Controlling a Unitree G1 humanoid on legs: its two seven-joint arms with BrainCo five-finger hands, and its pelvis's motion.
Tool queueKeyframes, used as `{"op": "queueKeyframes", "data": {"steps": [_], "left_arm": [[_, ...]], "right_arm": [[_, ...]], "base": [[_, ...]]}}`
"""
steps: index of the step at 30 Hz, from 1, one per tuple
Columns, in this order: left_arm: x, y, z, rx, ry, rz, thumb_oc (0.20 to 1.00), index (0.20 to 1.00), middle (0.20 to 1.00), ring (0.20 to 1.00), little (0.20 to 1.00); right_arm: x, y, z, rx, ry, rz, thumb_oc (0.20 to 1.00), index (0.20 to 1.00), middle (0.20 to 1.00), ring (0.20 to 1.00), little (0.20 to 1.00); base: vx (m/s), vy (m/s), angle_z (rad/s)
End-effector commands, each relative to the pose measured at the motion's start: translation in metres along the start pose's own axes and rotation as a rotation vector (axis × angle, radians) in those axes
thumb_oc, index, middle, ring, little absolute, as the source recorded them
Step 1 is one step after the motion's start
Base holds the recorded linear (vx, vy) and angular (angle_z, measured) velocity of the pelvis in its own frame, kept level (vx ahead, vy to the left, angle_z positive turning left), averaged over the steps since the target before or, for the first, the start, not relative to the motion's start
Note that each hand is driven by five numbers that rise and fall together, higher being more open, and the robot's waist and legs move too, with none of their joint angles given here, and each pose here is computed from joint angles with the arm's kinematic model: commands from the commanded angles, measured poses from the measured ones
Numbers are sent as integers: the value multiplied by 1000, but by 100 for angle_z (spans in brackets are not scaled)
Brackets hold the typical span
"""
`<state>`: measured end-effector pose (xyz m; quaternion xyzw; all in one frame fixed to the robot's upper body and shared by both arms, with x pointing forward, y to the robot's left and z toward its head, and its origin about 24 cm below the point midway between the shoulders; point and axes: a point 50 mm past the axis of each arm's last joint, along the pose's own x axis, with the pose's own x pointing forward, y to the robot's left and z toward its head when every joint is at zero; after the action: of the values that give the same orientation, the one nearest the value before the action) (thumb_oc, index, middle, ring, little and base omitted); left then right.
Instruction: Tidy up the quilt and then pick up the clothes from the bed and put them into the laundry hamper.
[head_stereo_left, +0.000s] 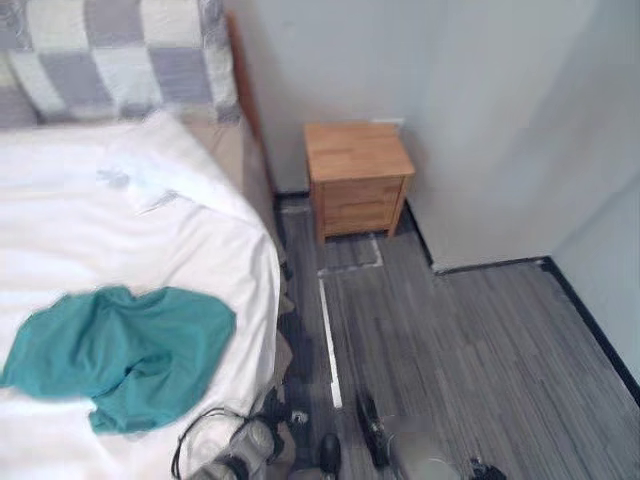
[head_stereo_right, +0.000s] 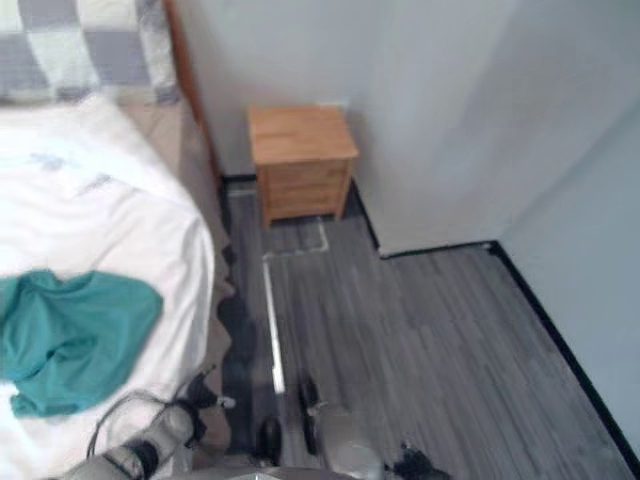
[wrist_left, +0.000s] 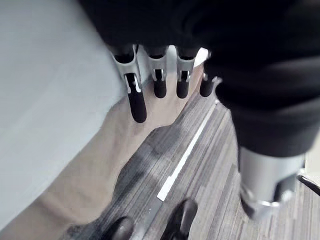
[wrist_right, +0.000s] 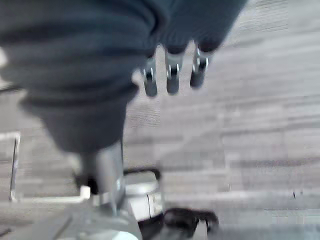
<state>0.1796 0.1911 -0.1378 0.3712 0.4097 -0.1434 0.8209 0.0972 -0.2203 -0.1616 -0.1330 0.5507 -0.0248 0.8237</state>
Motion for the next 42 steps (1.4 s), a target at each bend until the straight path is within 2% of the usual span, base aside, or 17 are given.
{"op": "queueKeyframes", "data": {"steps": [1,8,16,18,19,20,24,25,27,29,30,31,33,37,38,39,42], "left_arm": [[-6,17,-31,42,68,58,1000,1000,1000,1000,1000],[-10,18,-37,-94,81,115,1000,1000,1000,1000,1000],[-19,-7,-60,-128,172,52,1000,1000,1000,1000,1000],[-21,-10,-64,-141,195,51,1000,1000,1000,1000,1000],[-21,-8,-64,-144,194,61,1000,1000,1000,1000,1000],[-21,-4,-66,-146,192,85,1000,1000,1000,1000,1000],[-20,-2,-62,-144,173,92,1000,1000,1000,1000,1000],[-21,-2,-65,-137,186,85,1000,1000,1000,1000,1000],[-21,-2,-65,-138,182,84,1000,1000,1000,1000,1000],[-28,-9,-81,-180,230,78,1000,1000,1000,1000,1000],[-28,-9,-80,-182,229,79,1000,1000,1000,1000,1000],[-33,-14,-88,-189,253,67,1000,1000,1000,1000,1000],[-35,-21,-92,-161,269,41,1000,1000,1000,1000,1000],[-34,-20,-90,-132,265,33,1000,1000,1000,1000,1000],[-34,-11,-93,-100,273,48,1000,1000,1000,1000,1000],[-33,-10,-93,-99,272,49,1000,1000,1000,1000,1000],[-37,-5,-100,-54,285,47,1000,1000,1000,1000,1000]], "right_arm": [[0,-25,6,-16,-40,-63,1000,1000,1000,1000,1000],[2,-36,36,-79,-122,-91,1000,1000,1000,1000,1000],[0,-31,64,-146,-246,-84,1000,1000,1000,1000,1000],[-11,-34,108,-218,-438,-106,1000,1000,1000,1000,1000],[-20,-37,127,-251,-531,-121,1000,1000,1000,1000,1000],[-45,-44,165,-324,-736,-147,1000,1000,1000,1000,1000],[-100,-72,214,-487,-1039,-244,1000,1000,1000,1000,1000],[-126,-84,229,-584,-1143,-300,1000,1000,1000,1000,1000],[-141,-89,236,-631,-1203,-321,1000,1000,1000,1000,1000],[-185,-93,265,-736,-1392,-379,1000,1000,1000,1000,1000],[-186,-93,265,-737,-1394,-379,1000,1000,1000,1000,1000],[-206,-92,286,-757,-1492,-391,1000,1000,1000,1000,1000],[-220,-92,306,-742,-1559,-414,1000,1000,1000,1000,1000],[-226,-109,319,-745,-1538,-546,1000,1000,1000,1000,1000],[-227,-133,322,-751,-1464,-706,1000,1000,1000,1000,1000],[-227,-133,322,-751,-1465,-708,1000,1000,1000,1000,1000],[-220,-171,319,-679,-1316,-877,1000,1000,1000,1000,1000]], "base": [[813,-122,61],[519,-59,0],[426,143,-28],[323,142,32],[279,17,50],[309,-46,75],[307,-156,229],[299,-186,308],[134,-170,207],[136,-222,172],[50,-164,131],[2,-101,141],[-39,-109,93],[-197,21,152],[-147,-8,197],[-183,-19,187],[44,50,114]]}}
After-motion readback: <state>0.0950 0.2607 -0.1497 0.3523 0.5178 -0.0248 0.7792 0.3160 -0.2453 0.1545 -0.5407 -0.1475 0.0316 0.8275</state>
